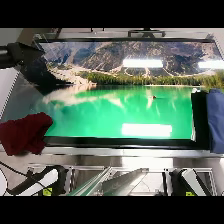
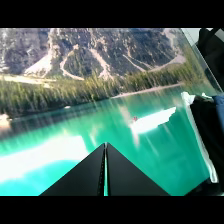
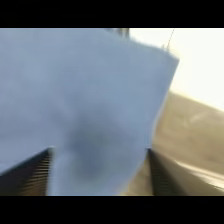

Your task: Fold the shirts.

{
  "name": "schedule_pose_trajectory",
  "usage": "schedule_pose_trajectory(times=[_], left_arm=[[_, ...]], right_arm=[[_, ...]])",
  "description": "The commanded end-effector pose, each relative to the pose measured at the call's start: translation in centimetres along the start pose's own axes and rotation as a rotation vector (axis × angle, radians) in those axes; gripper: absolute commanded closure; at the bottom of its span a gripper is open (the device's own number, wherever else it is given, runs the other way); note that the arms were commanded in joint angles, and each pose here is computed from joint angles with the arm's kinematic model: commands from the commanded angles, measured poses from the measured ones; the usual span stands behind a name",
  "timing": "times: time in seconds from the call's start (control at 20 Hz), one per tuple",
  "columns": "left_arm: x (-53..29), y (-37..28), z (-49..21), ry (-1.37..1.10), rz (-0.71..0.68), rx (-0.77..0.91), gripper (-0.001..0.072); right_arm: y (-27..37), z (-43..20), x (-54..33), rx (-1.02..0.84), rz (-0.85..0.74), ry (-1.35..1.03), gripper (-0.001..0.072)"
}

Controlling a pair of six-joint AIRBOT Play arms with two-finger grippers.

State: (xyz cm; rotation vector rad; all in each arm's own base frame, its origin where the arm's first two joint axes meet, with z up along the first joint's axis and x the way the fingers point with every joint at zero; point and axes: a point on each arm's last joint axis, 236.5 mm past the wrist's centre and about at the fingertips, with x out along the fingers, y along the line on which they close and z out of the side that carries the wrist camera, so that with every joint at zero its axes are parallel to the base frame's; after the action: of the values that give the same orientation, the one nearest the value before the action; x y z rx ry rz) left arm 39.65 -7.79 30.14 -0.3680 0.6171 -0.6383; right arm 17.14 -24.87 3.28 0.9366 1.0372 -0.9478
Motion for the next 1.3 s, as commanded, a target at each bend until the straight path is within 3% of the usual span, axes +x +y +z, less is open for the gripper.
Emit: schedule_pose_trajectory(times=[0.0,0.05,0.2,0.45,0.65,0.8,1.0,1.25], left_arm=[[-0.1,0.3,1.6,-0.068,0.017,0.002,0.069],[-0.3,0.3,2.1,-0.082,0.024,0.01,0.0691],[-1.2,-0.8,3.2,-0.107,0.029,0.019,0.0691],[-0.7,-1.1,-1.9,0.0,0.006,-0.089,0.0692],[0.5,-0.9,-14.4,0.164,-0.018,-0.217,0.0691],[1.1,-0.9,-23.6,0.254,-0.028,-0.325,0.0691],[1.4,-1.1,-29.5,0.29,-0.031,-0.386,0.0691],[1.0,-1.6,-29.9,0.246,-0.018,-0.351,0.069]], right_arm=[[10.2,4.8,-9.8,-0.054,0.343,-0.189,0.0551],[14.6,5.9,-14.4,-0.096,0.489,-0.28,0.0697],[22.9,3.8,-21.9,-0.223,0.731,-0.361,0.0697],[28.9,-10.8,-19.1,-0.619,0.792,-0.067,0.0698],[25.4,-23.0,-13.0,-0.927,0.697,0.13,0.0698],[20.7,-29.5,-8.0,-1.02,0.643,0.25,0.0697],[18.0,-31.7,-5.4,-1.034,0.591,0.33,0.0697],[18.3,-32.4,-6.1,-1.015,0.626,0.36,0.0697]])
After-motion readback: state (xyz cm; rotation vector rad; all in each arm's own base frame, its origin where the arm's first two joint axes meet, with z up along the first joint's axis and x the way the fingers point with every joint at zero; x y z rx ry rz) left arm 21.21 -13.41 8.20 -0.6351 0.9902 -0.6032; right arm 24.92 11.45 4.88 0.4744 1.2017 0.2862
